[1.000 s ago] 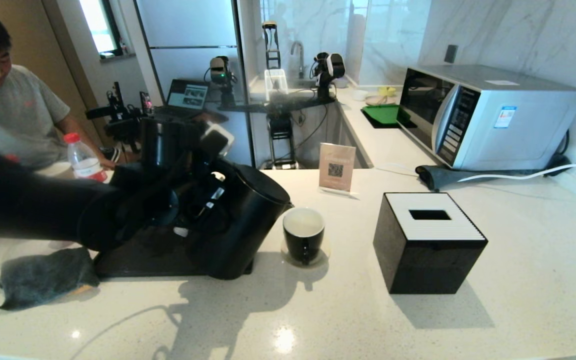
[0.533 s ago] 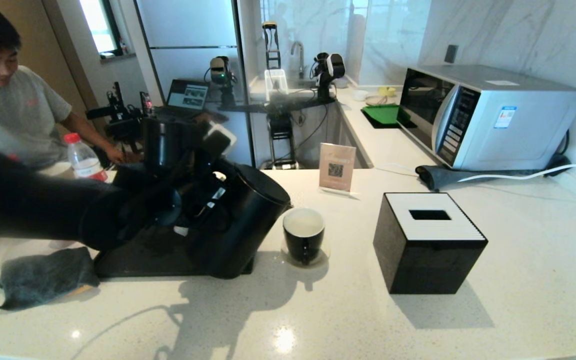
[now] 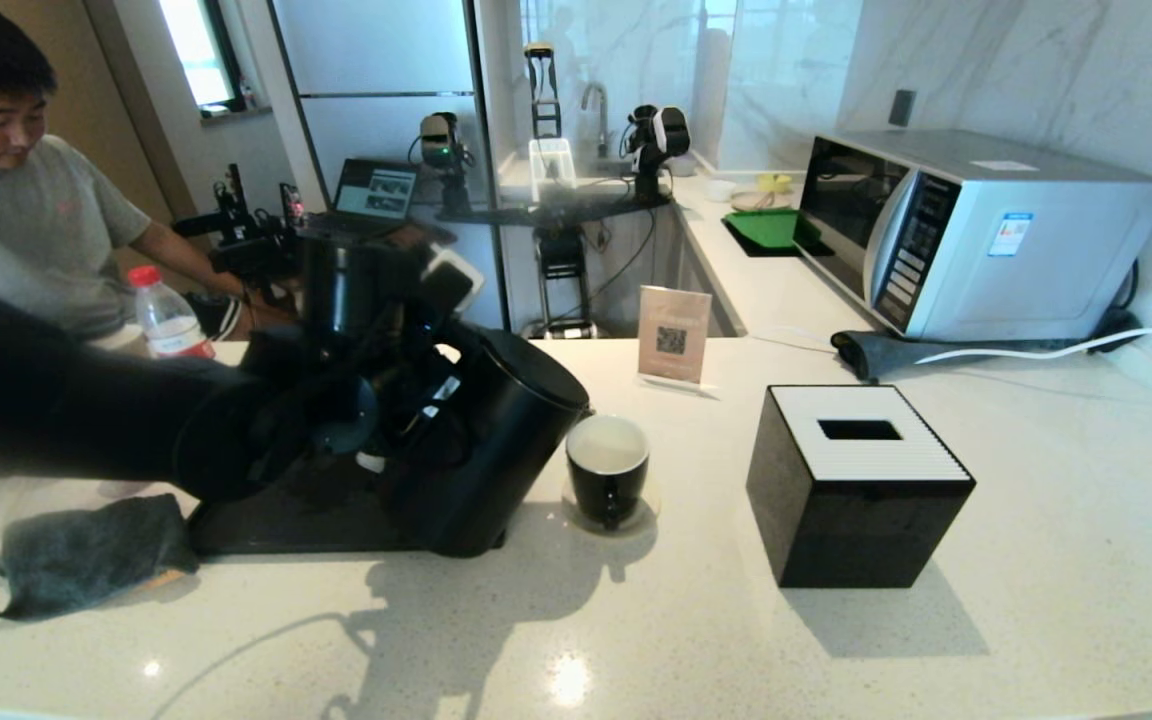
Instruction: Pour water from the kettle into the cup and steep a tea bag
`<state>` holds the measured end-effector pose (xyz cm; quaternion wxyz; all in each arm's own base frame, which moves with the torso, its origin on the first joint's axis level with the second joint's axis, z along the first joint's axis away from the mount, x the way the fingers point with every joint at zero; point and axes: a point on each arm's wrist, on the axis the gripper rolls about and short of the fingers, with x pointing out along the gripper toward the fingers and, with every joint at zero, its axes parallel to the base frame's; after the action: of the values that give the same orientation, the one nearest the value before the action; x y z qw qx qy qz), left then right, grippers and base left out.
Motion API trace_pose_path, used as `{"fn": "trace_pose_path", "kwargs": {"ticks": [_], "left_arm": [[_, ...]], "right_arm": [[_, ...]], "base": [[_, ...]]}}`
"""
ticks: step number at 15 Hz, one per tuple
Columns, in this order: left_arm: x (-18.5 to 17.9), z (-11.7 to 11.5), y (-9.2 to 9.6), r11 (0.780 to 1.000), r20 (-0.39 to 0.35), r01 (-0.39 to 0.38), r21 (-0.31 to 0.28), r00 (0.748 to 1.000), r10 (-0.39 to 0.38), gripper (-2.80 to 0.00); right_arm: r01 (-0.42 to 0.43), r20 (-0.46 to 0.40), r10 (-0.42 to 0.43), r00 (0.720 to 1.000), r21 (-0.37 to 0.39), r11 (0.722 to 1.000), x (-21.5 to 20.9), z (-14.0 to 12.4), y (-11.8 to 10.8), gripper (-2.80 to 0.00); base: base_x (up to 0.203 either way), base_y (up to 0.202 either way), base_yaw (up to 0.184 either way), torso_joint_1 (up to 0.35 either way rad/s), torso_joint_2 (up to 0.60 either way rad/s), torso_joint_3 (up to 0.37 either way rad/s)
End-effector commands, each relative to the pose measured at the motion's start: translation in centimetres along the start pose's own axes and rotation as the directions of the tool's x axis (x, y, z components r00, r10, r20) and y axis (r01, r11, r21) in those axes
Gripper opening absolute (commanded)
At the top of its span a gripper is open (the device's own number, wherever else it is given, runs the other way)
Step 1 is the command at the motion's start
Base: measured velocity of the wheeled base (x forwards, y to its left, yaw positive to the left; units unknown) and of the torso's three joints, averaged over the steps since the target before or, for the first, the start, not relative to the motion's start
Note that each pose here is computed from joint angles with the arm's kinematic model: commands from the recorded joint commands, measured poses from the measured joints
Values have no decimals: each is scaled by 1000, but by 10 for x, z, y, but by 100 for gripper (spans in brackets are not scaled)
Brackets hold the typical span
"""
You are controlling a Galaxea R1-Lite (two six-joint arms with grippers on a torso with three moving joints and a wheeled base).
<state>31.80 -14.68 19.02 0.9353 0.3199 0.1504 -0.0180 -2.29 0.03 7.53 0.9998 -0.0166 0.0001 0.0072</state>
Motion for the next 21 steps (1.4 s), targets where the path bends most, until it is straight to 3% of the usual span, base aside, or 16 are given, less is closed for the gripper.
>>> {"fn": "trace_pose_path", "kwargs": {"ticks": [1, 21], "left_arm": [[-1, 2, -2, 1000, 2, 5, 7, 1000, -5, -280], [-7, 11, -1, 1000, 21, 9, 9, 1000, -10, -280]], "right_arm": [[-1, -1, 1, 1000, -1, 1000, 0, 0, 0, -280], [-1, -1, 1, 1000, -1, 1000, 0, 0, 0, -280]], "base": [[0, 0, 0, 0, 0, 0], [0, 0, 0, 0, 0, 0]]}}
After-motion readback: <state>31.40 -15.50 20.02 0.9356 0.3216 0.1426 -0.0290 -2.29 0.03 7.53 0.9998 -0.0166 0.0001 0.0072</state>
